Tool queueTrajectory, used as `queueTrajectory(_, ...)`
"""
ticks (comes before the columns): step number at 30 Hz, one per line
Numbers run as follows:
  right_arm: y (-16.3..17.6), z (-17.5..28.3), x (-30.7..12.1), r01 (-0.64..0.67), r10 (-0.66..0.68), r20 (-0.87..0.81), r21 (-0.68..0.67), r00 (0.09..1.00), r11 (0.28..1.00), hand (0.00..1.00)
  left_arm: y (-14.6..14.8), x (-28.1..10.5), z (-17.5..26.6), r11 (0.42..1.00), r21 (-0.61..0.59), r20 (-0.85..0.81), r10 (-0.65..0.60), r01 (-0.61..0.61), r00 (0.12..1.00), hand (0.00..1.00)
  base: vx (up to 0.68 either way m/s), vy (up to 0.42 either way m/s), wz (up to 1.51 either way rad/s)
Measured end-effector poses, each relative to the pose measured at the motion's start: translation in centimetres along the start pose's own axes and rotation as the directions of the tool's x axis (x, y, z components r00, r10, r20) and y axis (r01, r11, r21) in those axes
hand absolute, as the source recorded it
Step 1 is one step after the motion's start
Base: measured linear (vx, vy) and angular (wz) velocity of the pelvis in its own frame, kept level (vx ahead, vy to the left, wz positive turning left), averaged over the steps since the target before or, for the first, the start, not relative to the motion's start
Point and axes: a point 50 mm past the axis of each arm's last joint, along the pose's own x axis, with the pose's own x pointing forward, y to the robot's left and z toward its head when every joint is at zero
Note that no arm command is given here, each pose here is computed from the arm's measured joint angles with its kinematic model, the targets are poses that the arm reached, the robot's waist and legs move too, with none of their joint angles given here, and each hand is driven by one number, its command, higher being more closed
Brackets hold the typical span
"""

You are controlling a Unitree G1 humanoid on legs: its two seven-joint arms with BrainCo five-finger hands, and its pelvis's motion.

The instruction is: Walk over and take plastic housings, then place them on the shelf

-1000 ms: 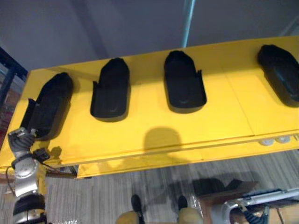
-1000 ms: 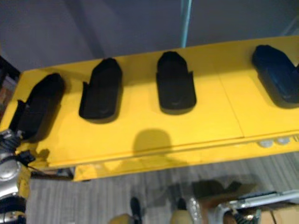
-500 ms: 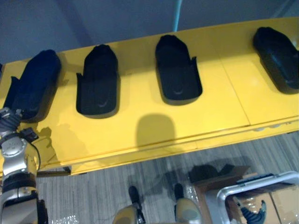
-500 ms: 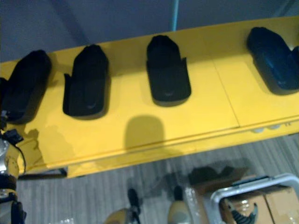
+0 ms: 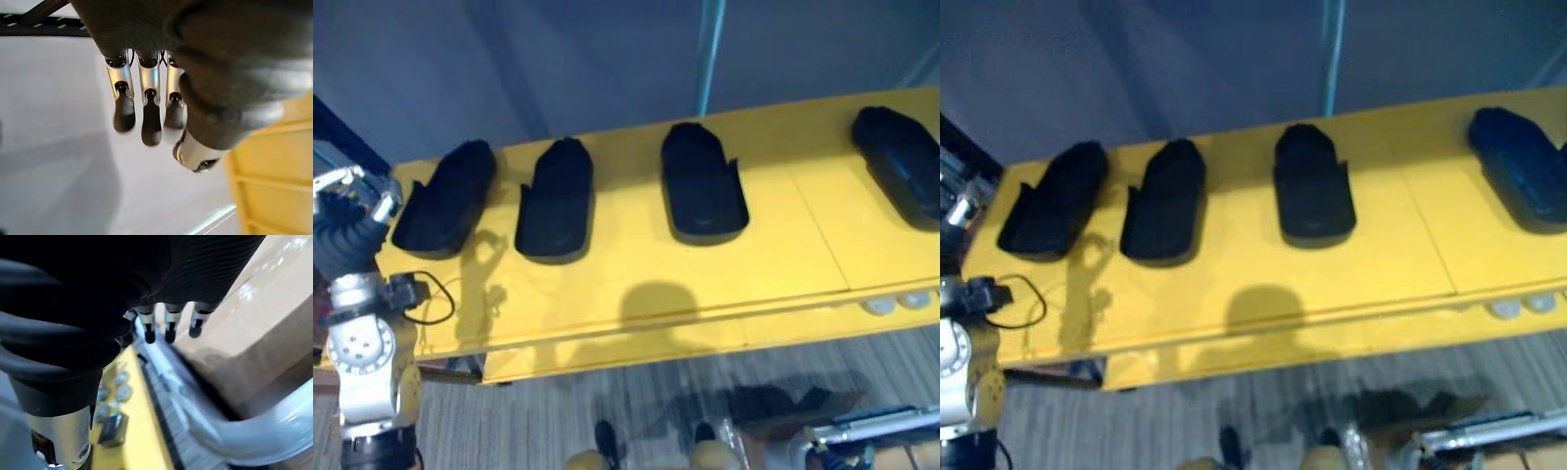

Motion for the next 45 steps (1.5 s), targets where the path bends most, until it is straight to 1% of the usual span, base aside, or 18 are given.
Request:
queueTrajectory(1,0.0,0.0,0.0,0.003,-0.003,0.000,-0.001,1.000,1.000,0.00,0.2,-0.1,0.0,0.999,0.033,0.000,0.006,-0.006,1.000,0.00,0.00,0.000,0.00)
queueTrajectory(2,-0.1,0.0,0.1,0.007,-0.007,-0.001,-0.004,1.000,1.000,0.00,0.6,-0.4,-0.2,0.993,0.111,-0.003,0.028,-0.027,1.000,0.00,-0.02,-0.010,0.04)
queueTrajectory(6,-0.2,-0.1,0.2,0.007,-0.007,-0.013,-0.013,1.000,1.000,0.00,2.1,-0.5,-1.5,0.962,0.255,-0.048,0.113,-0.098,0.992,0.00,-0.05,-0.018,-0.05)
queueTrajectory(8,-0.2,-0.1,0.4,0.003,-0.003,-0.019,-0.020,1.000,1.000,0.00,3.8,-0.3,-3.3,0.905,0.411,-0.124,0.170,-0.105,0.978,0.00,-0.08,-0.034,0.02)
queueTrajectory(9,-0.3,-0.1,0.4,0.001,-0.002,-0.019,-0.027,1.000,1.000,0.00,4.2,-0.3,-3.8,0.889,0.446,-0.143,0.186,-0.104,0.972,0.00,-0.08,-0.025,0.04)
queueTrajectory(10,-0.5,-0.3,0.5,0.004,-0.005,-0.023,-0.037,1.000,0.999,0.00,5.0,-0.1,-4.6,0.854,0.511,-0.175,0.217,-0.100,0.961,0.00,-0.07,-0.020,-0.01)
queueTrajectory(12,-0.8,-0.4,0.6,0.009,-0.011,-0.034,-0.036,0.999,0.999,0.00,6.2,0.3,-5.5,0.802,0.592,-0.217,0.253,-0.079,0.943,0.00,-0.05,-0.014,-0.02)
queueTrajectory(14,-0.9,-0.4,0.8,0.005,-0.006,-0.033,-0.050,0.999,0.999,0.00,8.3,0.6,-6.7,0.720,0.694,-0.292,0.280,0.002,0.915,0.00,-0.04,0.002,-0.02)
queueTrajectory(15,-1.0,-0.5,0.9,0.004,-0.006,-0.037,-0.057,0.999,0.998,0.00,8.7,0.8,-6.9,0.705,0.709,-0.312,0.283,0.024,0.907,0.00,0.00,0.000,0.00)
queueTrajectory(17,-1.1,-0.8,0.8,-0.011,0.008,-0.049,-0.072,0.999,0.997,0.00,9.9,1.8,-7.7,0.657,0.739,-0.409,0.260,0.150,0.875,0.00,0.00,0.000,0.00)
queueTrajectory(21,-1.2,-1.3,0.8,-0.025,0.019,-0.068,-0.087,0.998,0.996,0.00,10.4,3.4,-8.6,0.609,0.721,-0.539,0.194,0.330,0.820,0.00,0.03,0.000,-0.03)
queueTrajectory(24,-1.3,-1.3,0.9,-0.031,0.025,-0.068,-0.094,0.997,0.995,0.00,10.8,4.6,-8.8,0.607,0.695,-0.593,0.181,0.385,0.785,0.00,0.05,-0.001,-0.16)
queueTrajectory(27,-1.4,-1.6,1.0,-0.040,0.031,-0.081,-0.105,0.996,0.994,0.00,9.9,5.7,-8.8,0.583,0.662,-0.639,0.110,0.471,0.762,0.00,0.03,-0.008,-0.10)
queueTrajectory(30,-1.4,-1.6,1.0,-0.045,0.036,-0.084,-0.109,0.996,0.993,0.00,9.1,6.4,-9.0,0.585,0.622,-0.671,0.057,0.520,0.739,0.00,0.01,-0.015,-0.15)
queueTrajectory(34,-1.4,-1.6,1.3,-0.057,0.048,-0.083,-0.117,0.995,0.991,0.00,8.4,7.2,-8.7,0.552,0.583,-0.708,-0.015,0.597,0.706,0.00,-0.03,0.000,-0.10)
queueTrajectory(36,-1.4,-1.4,1.5,-0.060,0.051,-0.077,-0.119,0.996,0.991,0.00,8.7,7.0,-8.9,0.553,0.564,-0.730,-0.014,0.613,0.684,0.00,-0.08,0.013,-0.17)
queueTrajectory(40,-1.5,-1.5,1.4,-0.067,0.057,-0.082,-0.124,0.995,0.990,0.00,9.0,6.0,-9.8,0.540,0.492,-0.802,-0.022,0.682,0.596,0.00,-0.09,0.005,-0.06)
queueTrajectory(45,-1.6,-1.5,1.5,-0.076,0.066,-0.079,-0.128,0.995,0.989,0.00,11.1,5.0,-10.2,0.529,0.475,-0.851,0.070,0.703,0.521,0.00,-0.07,-0.007,-0.03)
